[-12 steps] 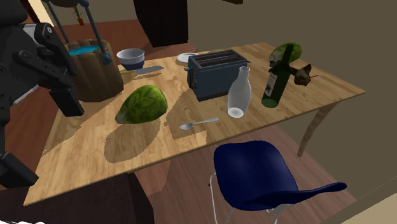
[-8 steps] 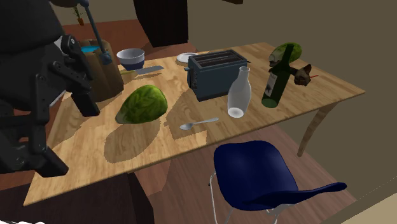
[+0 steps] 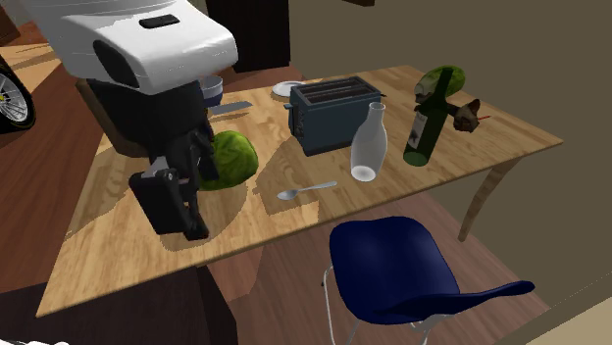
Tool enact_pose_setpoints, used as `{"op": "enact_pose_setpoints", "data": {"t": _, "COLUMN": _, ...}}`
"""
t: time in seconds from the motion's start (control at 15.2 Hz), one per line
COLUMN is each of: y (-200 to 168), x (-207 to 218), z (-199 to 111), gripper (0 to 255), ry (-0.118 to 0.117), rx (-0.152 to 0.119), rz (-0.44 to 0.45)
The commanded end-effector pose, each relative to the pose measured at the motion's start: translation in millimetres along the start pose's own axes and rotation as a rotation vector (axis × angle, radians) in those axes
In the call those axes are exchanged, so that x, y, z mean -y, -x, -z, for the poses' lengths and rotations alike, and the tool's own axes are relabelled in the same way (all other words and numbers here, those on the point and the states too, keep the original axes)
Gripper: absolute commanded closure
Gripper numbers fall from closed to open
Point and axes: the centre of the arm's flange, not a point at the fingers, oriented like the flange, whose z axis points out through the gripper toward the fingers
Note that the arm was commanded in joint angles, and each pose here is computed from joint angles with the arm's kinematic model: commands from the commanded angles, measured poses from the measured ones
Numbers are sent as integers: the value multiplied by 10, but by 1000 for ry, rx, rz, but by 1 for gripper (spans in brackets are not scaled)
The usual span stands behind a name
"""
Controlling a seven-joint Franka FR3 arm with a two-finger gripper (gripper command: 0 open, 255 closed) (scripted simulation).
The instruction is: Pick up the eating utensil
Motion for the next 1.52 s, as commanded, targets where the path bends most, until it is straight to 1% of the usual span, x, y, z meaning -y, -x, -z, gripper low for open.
{"op": "enact_pose_setpoints", "data": {"t": 0.0, "y": -50, "x": 159, "z": -197, "gripper": 0, "ry": -9, "rx": -11, "rz": 1}}
{"op": "enact_pose_setpoints", "data": {"t": 0.73, "y": -458, "x": 1092, "z": -1134, "gripper": 0, "ry": -53, "rx": -62, "rz": 11}}
{"op": "enact_pose_setpoints", "data": {"t": 1.45, "y": -902, "x": 2069, "z": -2008, "gripper": 0, "ry": -96, "rx": -112, "rz": 21}}
